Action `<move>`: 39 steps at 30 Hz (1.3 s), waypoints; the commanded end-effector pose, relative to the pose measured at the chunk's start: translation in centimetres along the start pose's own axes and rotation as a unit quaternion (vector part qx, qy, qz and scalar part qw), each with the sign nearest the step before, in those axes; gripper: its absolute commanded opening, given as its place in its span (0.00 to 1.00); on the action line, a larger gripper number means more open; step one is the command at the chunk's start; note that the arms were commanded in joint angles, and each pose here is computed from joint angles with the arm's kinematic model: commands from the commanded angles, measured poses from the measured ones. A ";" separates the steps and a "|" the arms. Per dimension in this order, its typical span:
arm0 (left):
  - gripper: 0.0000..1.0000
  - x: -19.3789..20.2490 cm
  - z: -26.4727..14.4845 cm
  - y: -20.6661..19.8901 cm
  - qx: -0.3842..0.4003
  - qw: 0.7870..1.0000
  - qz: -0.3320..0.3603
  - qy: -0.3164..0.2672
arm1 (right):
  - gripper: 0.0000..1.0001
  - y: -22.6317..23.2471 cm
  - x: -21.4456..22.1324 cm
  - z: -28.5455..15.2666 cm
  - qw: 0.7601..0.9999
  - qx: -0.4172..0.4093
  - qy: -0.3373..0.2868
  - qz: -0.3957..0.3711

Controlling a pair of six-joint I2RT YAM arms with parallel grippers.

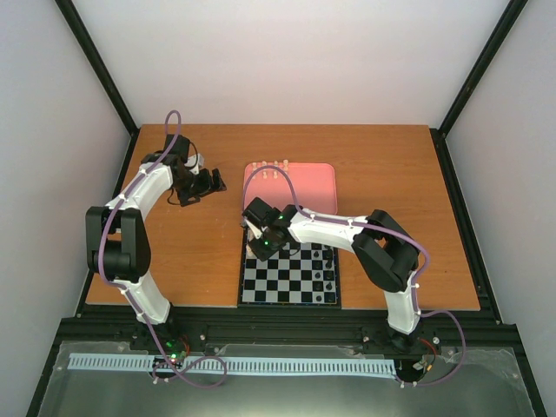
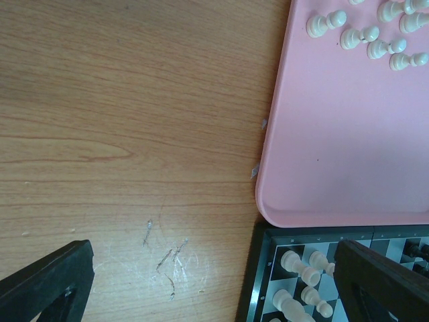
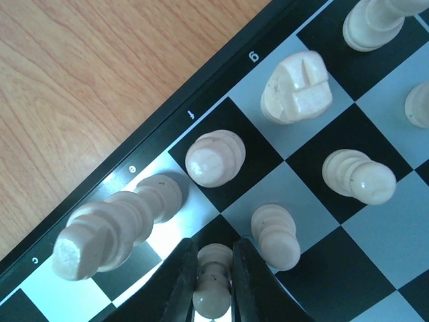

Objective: Set up the chess pieces on the board
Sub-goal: Place the chess piece on the chessboard, then pick up the chess piece from the storage box.

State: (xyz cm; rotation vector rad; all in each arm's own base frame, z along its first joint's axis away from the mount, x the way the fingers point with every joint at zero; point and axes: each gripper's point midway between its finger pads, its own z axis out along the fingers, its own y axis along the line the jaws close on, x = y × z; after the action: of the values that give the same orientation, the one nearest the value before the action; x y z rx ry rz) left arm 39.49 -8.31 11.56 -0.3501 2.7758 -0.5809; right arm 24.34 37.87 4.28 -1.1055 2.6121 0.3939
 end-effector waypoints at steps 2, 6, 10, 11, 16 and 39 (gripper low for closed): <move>1.00 -0.7 -1.0 -0.4 0.006 1.000 0.011 -0.019 | 0.19 -0.3 0.1 -1.2 1.000 0.009 -0.005 0.002; 1.00 -0.7 -0.9 -0.3 0.006 1.000 0.011 -0.019 | 0.23 -0.3 -0.1 -1.9 1.000 0.010 -0.014 0.001; 1.00 -0.7 -1.0 -0.4 0.007 1.000 0.011 -0.020 | 0.29 -0.3 -0.4 -2.6 1.000 0.013 -0.021 0.001; 1.00 -0.8 -1.0 -0.3 0.006 1.000 0.011 -0.020 | 0.30 -0.4 -0.4 -2.7 1.000 0.014 -0.022 0.001; 1.00 -0.8 -0.9 -0.3 0.006 1.000 0.011 -0.019 | 0.35 -0.3 -1.1 -4.1 0.999 0.017 -0.037 0.000; 1.00 -1.3 -1.5 -1.4 0.022 0.999 0.020 -0.014 | 0.72 -22.1 -15.5 -7.1 0.965 0.089 -0.142 0.200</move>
State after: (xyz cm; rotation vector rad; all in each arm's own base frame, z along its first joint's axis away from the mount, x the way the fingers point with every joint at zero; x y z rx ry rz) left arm 39.67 -8.52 12.08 -0.3335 2.7688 -0.5963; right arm 46.48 32.35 16.42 -0.4980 2.4433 0.3651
